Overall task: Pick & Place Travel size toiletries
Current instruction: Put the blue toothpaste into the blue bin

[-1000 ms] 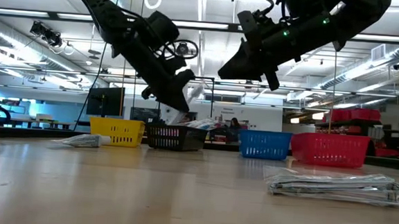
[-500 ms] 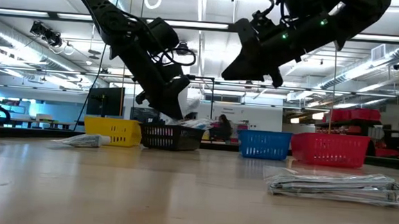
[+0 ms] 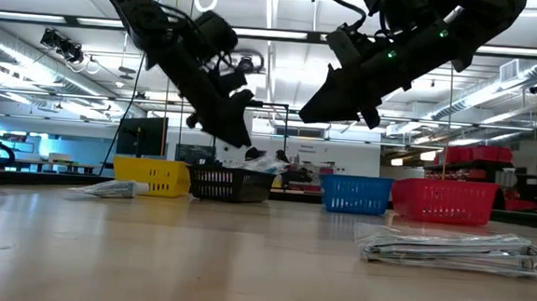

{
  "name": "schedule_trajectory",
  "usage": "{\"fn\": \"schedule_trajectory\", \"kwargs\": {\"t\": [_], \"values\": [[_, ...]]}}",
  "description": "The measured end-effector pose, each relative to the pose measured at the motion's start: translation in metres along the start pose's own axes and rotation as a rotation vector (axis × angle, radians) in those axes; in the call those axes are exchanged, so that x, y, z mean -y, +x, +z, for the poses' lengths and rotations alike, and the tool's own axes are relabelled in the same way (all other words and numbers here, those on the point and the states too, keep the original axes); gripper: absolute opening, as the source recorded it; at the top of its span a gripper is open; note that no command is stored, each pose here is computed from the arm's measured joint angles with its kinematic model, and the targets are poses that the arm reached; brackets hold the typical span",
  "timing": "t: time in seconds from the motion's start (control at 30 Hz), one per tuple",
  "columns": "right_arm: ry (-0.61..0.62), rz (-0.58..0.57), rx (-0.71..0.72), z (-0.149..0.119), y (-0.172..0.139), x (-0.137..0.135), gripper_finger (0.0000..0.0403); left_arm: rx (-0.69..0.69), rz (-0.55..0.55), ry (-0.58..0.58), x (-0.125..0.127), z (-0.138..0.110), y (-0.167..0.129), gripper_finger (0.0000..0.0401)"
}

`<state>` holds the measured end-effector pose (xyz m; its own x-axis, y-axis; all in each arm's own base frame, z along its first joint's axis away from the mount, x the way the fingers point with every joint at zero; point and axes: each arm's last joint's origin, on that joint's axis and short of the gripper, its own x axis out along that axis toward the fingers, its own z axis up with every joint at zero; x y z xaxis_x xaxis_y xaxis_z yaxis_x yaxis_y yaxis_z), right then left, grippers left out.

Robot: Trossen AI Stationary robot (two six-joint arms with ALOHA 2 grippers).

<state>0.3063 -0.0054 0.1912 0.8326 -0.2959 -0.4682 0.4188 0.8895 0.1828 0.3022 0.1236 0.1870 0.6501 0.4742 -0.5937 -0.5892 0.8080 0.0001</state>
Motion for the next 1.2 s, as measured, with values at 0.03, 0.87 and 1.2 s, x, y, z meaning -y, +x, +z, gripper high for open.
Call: {"fn": "schedule_trajectory", "kwargs": {"t": [0.03,0.87,1.2], "values": [[-0.003,-0.003,-0.007,-0.001,0.000,0.000,0.0078,0.017,-0.013,0.005,0.002,0.004,-0.006,0.0173],[0.113,-0.151,-0.093,-0.014,-0.002,0.007,0.0109,-0.551,-0.071,-0.019,0.057,-0.073,-0.087,0.0176],[0.127,-0.147,-0.085,-0.013,-0.002,0.006,0.0109,-0.639,0.016,-0.083,0.047,-0.107,-0.085,0.0176]]}}
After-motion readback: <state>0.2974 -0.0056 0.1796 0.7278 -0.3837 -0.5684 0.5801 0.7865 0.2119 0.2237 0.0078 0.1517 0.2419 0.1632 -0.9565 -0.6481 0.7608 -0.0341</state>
